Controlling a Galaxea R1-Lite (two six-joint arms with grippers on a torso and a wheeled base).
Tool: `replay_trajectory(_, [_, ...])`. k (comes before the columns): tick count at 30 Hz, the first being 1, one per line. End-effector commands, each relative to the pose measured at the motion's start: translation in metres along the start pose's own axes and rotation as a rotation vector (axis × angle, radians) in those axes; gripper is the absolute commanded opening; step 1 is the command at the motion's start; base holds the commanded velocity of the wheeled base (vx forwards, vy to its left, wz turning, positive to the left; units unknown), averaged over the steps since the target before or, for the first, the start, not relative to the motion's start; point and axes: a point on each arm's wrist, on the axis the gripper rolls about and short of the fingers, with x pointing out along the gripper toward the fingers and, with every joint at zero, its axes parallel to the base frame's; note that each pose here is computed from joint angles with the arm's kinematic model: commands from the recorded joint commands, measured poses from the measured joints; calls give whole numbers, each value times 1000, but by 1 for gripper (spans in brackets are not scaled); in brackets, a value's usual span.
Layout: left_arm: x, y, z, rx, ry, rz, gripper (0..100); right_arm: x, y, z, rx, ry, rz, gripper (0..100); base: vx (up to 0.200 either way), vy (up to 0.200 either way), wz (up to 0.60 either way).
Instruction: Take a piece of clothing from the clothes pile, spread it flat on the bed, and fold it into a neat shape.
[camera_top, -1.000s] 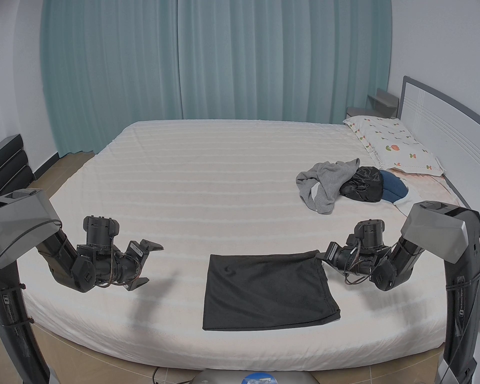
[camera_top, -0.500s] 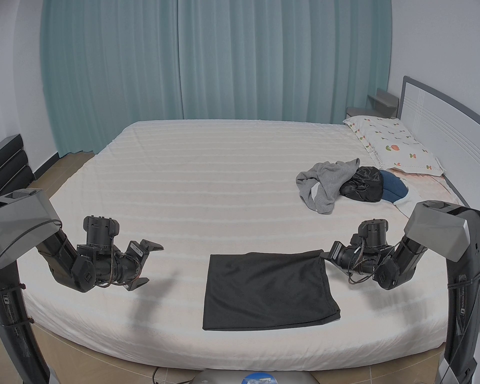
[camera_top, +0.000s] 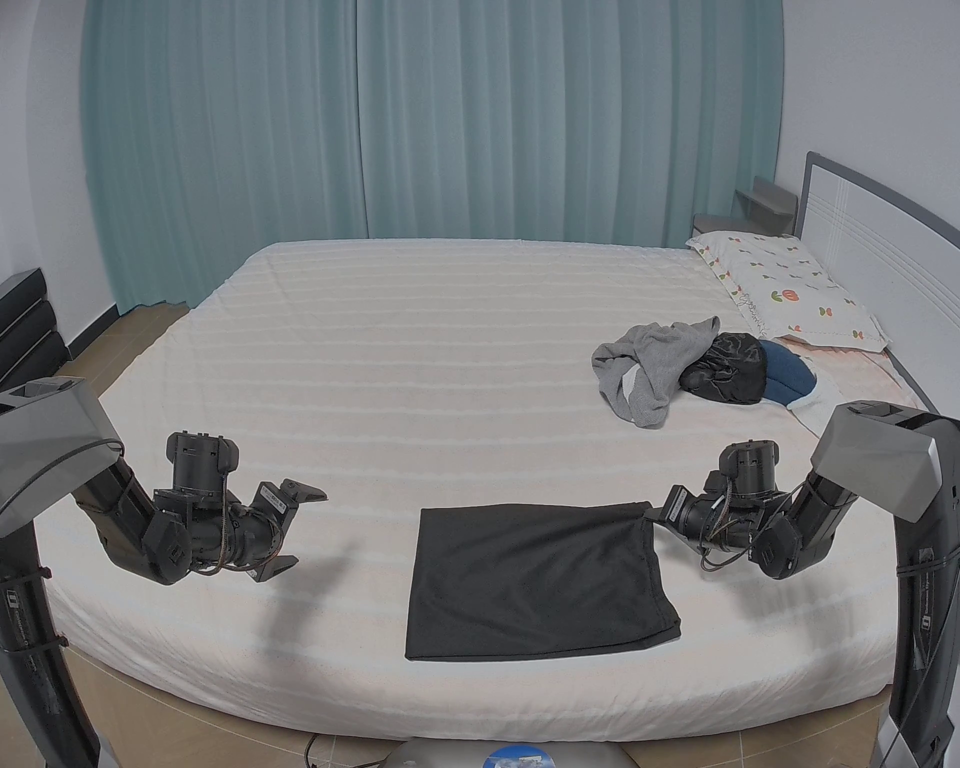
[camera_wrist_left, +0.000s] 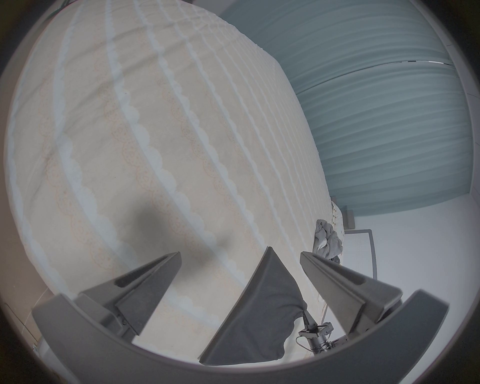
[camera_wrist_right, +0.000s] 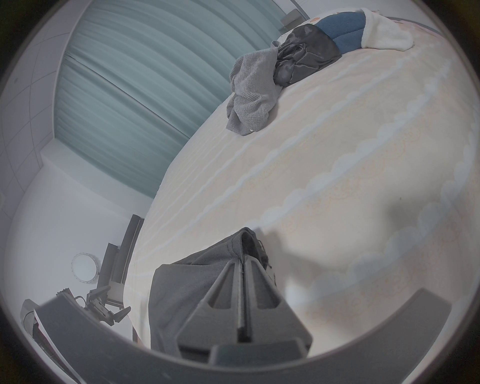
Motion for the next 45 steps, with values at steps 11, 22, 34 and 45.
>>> replay_trajectory(11, [0, 0, 0, 0, 0, -1, 100, -9, 11, 10, -4, -10, 19, 100, 0, 0, 0])
replay_trajectory(22, [-1, 0, -1, 2, 0, 0, 100, -74, 13, -22, -27, 123, 19, 100, 0, 0, 0])
replay_trajectory(34, [1, 0, -5, 12, 8, 2, 100, -82, 2, -60, -111, 212, 95, 100, -100, 0, 0])
replay_trajectory(45, [1, 1, -5, 23, 10, 6, 100, -71, -1, -58, -129, 203, 99, 100, 0, 0, 0])
